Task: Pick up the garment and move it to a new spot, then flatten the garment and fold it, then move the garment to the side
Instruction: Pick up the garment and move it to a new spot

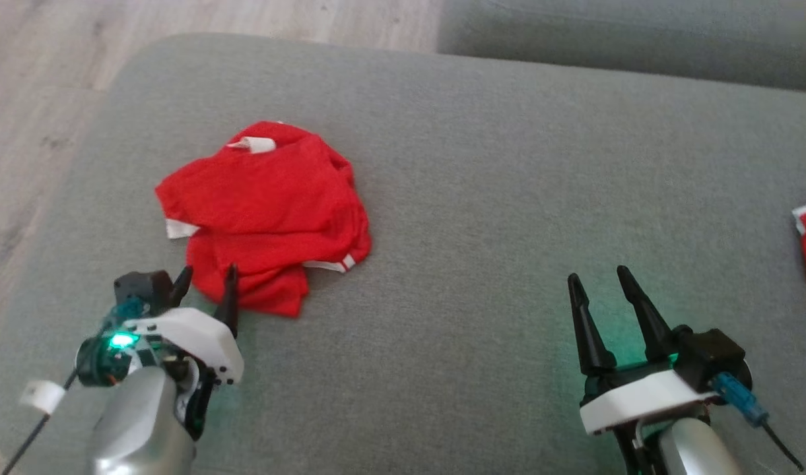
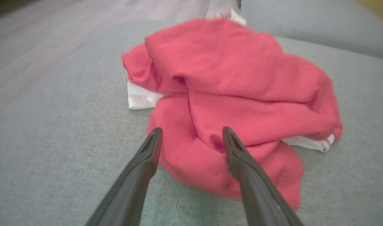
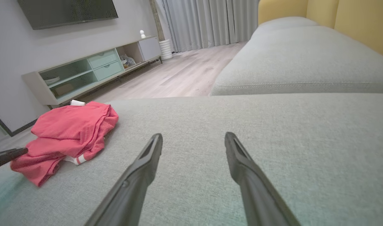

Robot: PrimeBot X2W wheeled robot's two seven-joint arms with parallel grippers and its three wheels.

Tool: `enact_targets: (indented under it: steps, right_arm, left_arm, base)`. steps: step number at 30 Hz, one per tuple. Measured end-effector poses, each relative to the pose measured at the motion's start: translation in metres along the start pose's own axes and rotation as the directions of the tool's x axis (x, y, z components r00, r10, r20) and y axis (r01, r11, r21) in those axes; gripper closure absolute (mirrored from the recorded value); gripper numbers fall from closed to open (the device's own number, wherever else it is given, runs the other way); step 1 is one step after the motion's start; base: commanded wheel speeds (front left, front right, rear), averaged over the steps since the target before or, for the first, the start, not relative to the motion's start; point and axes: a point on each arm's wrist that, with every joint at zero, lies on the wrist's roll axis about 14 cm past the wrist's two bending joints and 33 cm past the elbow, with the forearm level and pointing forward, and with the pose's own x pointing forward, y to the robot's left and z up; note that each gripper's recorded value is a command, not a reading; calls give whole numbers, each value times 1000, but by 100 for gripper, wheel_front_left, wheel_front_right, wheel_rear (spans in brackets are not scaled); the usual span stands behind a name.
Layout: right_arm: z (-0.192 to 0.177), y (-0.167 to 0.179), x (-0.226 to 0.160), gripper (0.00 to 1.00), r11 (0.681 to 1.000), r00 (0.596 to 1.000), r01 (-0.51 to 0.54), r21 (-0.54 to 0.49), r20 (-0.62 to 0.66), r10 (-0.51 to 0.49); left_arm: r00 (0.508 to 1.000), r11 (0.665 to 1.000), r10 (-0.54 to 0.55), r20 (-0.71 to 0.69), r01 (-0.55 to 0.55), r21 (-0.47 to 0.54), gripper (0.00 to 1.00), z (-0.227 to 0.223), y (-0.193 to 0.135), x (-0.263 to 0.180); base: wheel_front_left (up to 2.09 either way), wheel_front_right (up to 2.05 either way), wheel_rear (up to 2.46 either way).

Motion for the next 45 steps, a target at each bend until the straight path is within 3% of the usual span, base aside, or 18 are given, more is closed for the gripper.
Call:
enact_targets:
  steps: [3, 8, 10, 15, 20, 24, 29, 33, 38, 42, 45]
  right_arm:
    - [-2, -7, 1, 0, 1000, 1000, 19, 5, -3, -19]
    - [0, -14, 1, 0, 999, 999, 36, 0, 4, -36]
    - [3, -17, 1, 0, 999, 999, 44, -3, 10, -44]
    - [8, -19, -2, 0, 998, 998, 54, -8, 25, -54]
    - [20, -19, -7, 0, 998, 996, 63, -12, 58, -62]
    - [32, -22, -13, 0, 997, 993, 79, -7, 90, -78]
    - [39, -21, -17, 0, 997, 990, 83, -3, 111, -82]
    - [43, -23, -21, 0, 996, 988, 93, 8, 124, -94]
    - [46, -30, -29, 0, 992, 983, 121, 19, 138, -123]
    - [49, -40, -37, 0, 987, 976, 157, 28, 148, -159]
    - [51, -47, -44, 0, 983, 970, 183, 29, 156, -185]
  left_arm:
    - [994, 1000, -6, -109, 6, -2, 0, -18, -1, 9]
    - [988, 1000, -9, -154, 5, -28, 0, -25, -3, 17]
    - [986, 999, -16, -168, 11, -30, 96, -24, -6, 21]
    - [995, 998, -55, -89, 53, -21, 100, -7, -19, 24]
    - [974, 993, -122, 194, 121, 17, 100, 56, -35, 18]
    - [867, 986, -165, 470, 157, 57, 100, 135, -44, -4]
    - [704, 966, -259, 661, 203, 162, 100, 208, -74, -42]
    - [621, 946, -323, 714, 231, 227, 100, 232, -94, -60]
    - [561, 903, -430, 707, 276, 330, 100, 242, -127, -72]
    - [522, 844, -536, 663, 351, 405, 100, 236, -168, -77]
    - [481, 773, -634, 606, 424, 472, 100, 224, -208, -81]
  base:
    - [0, 0, 0]
    - [0, 0, 0]
    - [0, 0, 0]
    - [0, 0, 0]
    - [0, 0, 0]
    - [0, 0, 0]
    - [0, 0, 0]
    - [0, 0, 0]
    - [0, 0, 0]
    - [0, 0, 0]
    - [0, 0, 0]
